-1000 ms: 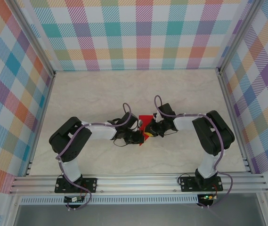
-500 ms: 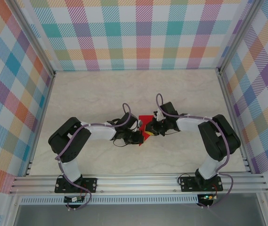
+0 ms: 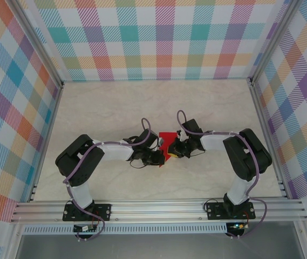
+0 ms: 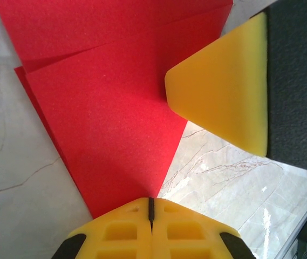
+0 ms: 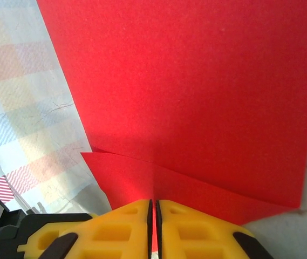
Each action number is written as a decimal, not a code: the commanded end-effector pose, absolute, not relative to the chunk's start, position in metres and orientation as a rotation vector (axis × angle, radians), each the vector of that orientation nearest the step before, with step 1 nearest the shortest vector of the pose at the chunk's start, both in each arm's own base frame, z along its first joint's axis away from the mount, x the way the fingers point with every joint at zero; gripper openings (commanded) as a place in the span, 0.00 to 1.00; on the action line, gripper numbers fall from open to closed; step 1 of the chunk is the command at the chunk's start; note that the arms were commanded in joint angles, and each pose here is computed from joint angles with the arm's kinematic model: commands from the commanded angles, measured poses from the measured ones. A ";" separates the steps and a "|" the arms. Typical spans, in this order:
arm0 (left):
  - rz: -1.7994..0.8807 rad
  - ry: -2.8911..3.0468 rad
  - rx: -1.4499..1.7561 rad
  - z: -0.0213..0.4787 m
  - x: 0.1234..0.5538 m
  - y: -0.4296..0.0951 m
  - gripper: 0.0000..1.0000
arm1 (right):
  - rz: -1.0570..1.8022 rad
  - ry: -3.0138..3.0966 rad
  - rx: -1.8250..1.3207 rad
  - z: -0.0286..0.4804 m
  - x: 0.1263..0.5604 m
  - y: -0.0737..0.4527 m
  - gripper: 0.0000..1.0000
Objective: Fold a paper plane with a square sheet of paper (pick it up from the middle)
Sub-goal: Third fold the triangle at the center of the table.
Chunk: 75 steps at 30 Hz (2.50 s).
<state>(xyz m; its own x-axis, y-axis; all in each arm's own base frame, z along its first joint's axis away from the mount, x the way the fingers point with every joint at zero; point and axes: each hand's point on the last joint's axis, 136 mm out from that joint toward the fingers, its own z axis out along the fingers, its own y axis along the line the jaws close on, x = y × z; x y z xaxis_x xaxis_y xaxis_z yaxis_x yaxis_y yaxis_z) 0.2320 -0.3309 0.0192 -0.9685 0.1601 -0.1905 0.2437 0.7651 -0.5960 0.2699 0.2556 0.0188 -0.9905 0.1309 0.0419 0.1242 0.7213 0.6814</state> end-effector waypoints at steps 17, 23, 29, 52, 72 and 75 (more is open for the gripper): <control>-0.816 2.932 0.346 -0.001 0.216 -0.309 0.01 | 1.163 2.848 0.293 0.010 0.289 0.237 0.13; -0.813 2.931 0.348 0.000 0.216 -0.308 0.00 | 1.184 2.775 0.292 0.032 0.305 0.229 0.13; -0.819 2.931 0.351 -0.001 0.217 -0.310 0.00 | 1.114 2.848 0.307 0.007 0.299 0.222 0.13; -0.837 2.912 0.359 0.006 0.218 -0.312 0.00 | 1.316 2.818 0.150 0.048 0.270 0.263 0.14; -1.041 2.822 0.329 0.054 0.223 -0.329 0.09 | 1.183 2.935 0.199 0.002 0.258 0.256 0.11; -1.034 2.825 0.328 0.055 0.222 -0.326 0.10 | 1.175 2.939 0.201 0.001 0.258 0.255 0.11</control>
